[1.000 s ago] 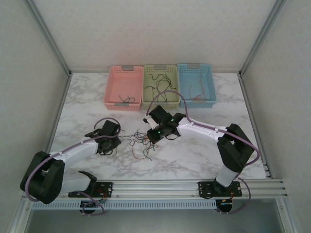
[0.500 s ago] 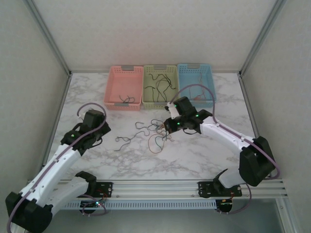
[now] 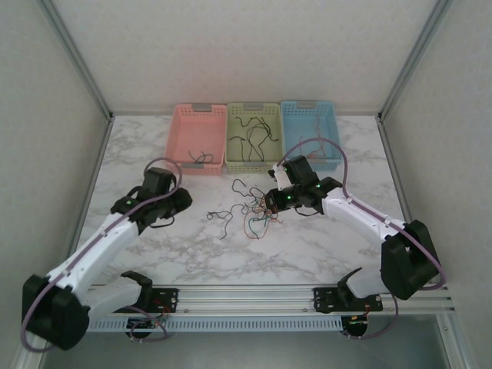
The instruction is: Untangle the cables
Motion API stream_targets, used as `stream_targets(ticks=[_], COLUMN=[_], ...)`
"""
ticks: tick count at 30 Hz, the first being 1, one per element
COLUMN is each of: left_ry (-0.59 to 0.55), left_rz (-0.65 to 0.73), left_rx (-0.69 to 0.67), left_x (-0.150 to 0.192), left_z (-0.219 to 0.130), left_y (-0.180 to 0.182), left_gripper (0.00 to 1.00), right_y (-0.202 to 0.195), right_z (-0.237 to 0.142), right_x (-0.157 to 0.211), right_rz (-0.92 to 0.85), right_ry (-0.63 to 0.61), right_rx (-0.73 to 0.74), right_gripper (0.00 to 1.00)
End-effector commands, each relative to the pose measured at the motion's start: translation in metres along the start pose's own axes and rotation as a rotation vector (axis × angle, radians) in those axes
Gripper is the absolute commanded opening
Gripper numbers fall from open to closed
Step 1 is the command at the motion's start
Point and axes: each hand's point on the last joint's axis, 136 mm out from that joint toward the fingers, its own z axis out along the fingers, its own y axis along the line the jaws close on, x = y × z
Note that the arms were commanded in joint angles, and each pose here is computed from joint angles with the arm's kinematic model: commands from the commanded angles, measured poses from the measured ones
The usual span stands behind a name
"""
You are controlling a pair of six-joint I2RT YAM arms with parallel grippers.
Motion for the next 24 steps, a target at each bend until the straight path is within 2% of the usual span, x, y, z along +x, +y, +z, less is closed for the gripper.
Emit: stream_targets(ticks=[1, 3, 8, 12, 19, 24], left_ry=[0.059, 0.082, 0.130, 0.183, 0.216, 0.252], left_rz=[-0.006, -0.010, -0.010, -0.057, -0.088, -0.099], left_rx=[0.161, 0.182, 0.191, 0.214, 0.209, 0.192], left_x=[0.005, 0.009, 0.018, 0.021, 0.027, 0.041], left_z=[0.021, 0.036, 0.076, 0.109, 0.142, 0.165], left_y=[-0.046, -0.064, -0.096, -0.111, -0.125, -0.128], left_gripper=[0.48, 0.58, 0.62, 0.62, 0.59, 0.48], right_y=[0.003, 0.002, 0.003, 0.002, 0.003, 0.003], right_z=[0.005, 0.009, 0.012, 0.011, 0.010, 0.008], right_x=[-0.003, -0.001, 0.001, 0.003, 0.005, 0.005], right_rz=[0.005, 0.013, 0.022, 0.020, 0.019, 0.019], right_ry=[0.000, 0.009, 0.018, 0.026, 0.028, 0.029], right_rx=[-0.027, -0.030, -0.039, -0.036, -0.037, -0.036], right_gripper=[0.04, 0.04, 0.04, 0.04, 0.04, 0.04])
